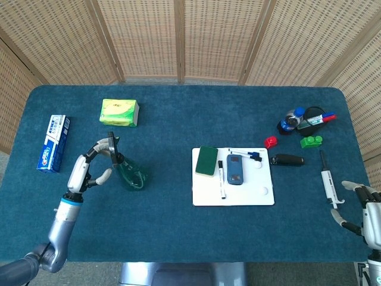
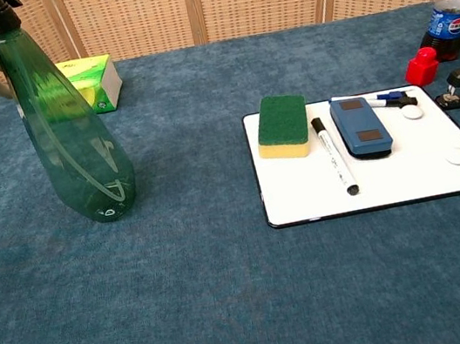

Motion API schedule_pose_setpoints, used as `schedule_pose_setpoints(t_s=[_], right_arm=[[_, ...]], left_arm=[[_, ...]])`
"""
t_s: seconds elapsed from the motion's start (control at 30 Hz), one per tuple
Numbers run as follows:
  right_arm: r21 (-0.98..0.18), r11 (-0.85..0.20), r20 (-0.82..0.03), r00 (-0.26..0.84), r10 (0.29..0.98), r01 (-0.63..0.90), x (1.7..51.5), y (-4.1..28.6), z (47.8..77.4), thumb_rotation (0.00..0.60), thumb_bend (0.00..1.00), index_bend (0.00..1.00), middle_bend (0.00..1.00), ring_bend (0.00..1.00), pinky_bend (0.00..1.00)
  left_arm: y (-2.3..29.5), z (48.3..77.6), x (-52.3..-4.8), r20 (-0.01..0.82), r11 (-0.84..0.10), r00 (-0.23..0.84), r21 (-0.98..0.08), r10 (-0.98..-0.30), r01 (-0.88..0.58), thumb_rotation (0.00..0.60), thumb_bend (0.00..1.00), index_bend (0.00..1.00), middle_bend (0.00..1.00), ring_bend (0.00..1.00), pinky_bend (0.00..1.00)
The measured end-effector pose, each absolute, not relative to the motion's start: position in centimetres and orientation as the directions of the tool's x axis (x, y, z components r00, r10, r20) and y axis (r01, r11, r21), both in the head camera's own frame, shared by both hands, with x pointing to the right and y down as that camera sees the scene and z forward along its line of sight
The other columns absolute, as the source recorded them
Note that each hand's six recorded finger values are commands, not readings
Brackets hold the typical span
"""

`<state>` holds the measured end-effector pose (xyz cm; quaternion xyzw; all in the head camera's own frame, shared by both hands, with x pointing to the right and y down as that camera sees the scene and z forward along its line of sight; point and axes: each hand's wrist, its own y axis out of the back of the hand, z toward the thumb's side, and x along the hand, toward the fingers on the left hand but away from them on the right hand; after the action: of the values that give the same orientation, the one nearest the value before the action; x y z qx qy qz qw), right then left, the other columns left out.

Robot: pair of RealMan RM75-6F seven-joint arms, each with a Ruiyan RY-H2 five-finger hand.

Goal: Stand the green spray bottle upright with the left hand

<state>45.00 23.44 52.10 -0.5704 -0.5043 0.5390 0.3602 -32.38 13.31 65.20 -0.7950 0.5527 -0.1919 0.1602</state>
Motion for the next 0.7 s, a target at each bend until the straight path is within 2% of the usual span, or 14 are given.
schedule_pose_setpoints(t_s=[0.37, 0.63, 0.7], right_arm=[[-0.948, -0.255, -0.274, -0.08, 0.958, 0.192, 44.9, 22.9, 52.3, 0.6, 0.24, 0.29, 0.38, 0.31, 0.35], [-0.948, -0.292, -0.301, -0.055, 0.952, 0.13, 45.0, 21.4, 52.2, 0.6, 0.24, 0.29, 0.38, 0.3, 0.34], [-0.945, -0.305, -0.312, -0.047, 0.949, 0.118, 45.0, 21.1, 52.3, 0.6, 0.24, 0.3, 0.38, 0.29, 0.34]], left_arm=[[14.7, 62.6, -37.3, 0.186, -0.355, 0.307, -0.597, -0.933, -0.719, 0.221, 0.3, 0.26, 0.24, 0.32, 0.4], [15.8, 58.9, -42.3, 0.303, -0.409, 0.275, -0.715, -0.912, -0.568, 0.226, 0.29, 0.26, 0.25, 0.32, 0.39], [16.2, 57.6, -43.6, 0.34, -0.424, 0.253, -0.744, -0.906, -0.517, 0.247, 0.29, 0.26, 0.26, 0.32, 0.38]])
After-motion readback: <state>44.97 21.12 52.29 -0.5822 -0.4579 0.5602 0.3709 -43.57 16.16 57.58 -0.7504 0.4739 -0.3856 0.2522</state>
